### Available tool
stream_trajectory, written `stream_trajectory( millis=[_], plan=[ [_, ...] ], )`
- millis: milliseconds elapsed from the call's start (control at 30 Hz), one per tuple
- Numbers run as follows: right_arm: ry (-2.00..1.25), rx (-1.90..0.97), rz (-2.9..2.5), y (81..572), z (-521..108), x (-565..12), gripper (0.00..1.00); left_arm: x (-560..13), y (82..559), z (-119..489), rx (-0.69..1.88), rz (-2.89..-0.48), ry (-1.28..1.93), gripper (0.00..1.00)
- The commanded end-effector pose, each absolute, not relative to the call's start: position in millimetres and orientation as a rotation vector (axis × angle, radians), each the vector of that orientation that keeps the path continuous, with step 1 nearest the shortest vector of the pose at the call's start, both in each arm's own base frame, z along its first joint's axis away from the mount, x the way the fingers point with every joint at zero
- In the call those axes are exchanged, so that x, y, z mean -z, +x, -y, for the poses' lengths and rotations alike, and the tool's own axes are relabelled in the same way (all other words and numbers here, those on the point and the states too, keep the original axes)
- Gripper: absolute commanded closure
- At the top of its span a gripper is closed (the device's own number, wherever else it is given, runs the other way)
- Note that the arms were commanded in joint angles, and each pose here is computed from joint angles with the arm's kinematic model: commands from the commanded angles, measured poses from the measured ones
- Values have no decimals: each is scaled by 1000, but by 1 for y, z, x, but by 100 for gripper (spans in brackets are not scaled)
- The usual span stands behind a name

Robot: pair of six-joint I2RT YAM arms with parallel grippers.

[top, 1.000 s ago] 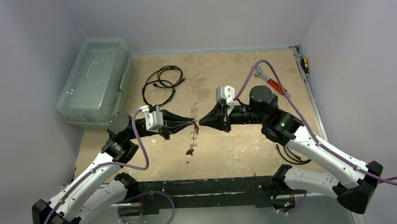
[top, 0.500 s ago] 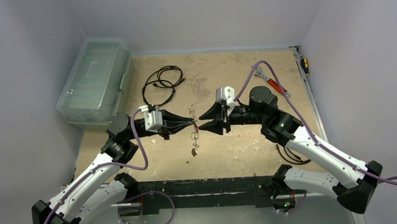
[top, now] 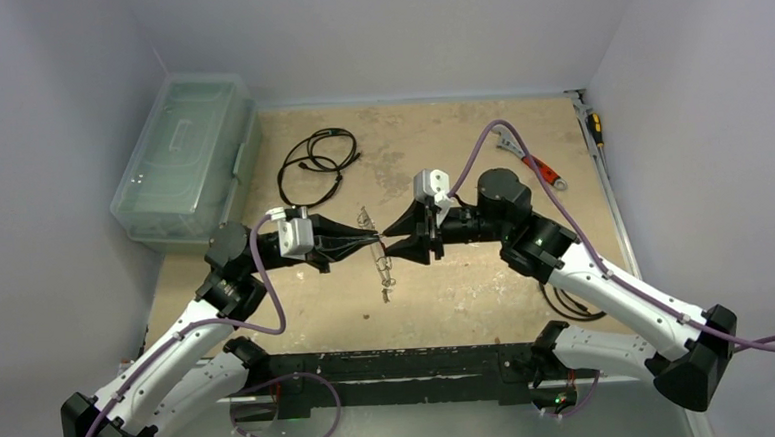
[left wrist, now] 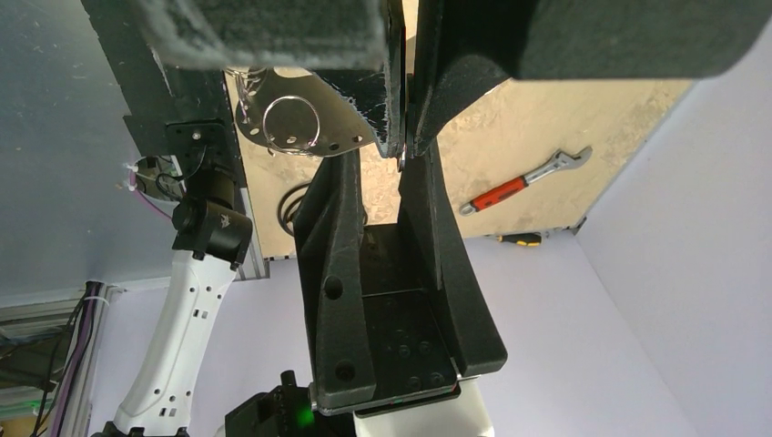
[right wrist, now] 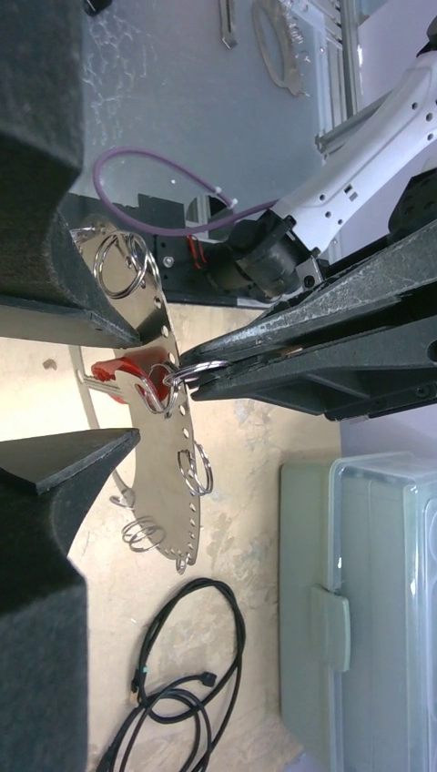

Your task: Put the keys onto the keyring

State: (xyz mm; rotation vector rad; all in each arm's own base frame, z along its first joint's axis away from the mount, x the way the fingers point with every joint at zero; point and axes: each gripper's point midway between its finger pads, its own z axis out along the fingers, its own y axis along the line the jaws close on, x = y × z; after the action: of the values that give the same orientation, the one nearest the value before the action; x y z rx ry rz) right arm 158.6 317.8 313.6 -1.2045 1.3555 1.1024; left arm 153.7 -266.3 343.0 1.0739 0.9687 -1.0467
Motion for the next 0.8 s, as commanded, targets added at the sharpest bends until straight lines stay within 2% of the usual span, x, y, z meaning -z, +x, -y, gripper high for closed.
stream_trajectory(
  millis=[0,333,767],
  plan=[
    [-1200,-1123,-1307,158,-321,-322,59,-359,150,262,1032,-901,1053,100],
    [-1175,-1020,-1302,164,-308,-335,57,-358,151,263,1035,-902,1057,100],
    [-1163,-1002,-1233,164,-306,-358,63,-354,151,266,1059,-917,1071,100]
  ],
)
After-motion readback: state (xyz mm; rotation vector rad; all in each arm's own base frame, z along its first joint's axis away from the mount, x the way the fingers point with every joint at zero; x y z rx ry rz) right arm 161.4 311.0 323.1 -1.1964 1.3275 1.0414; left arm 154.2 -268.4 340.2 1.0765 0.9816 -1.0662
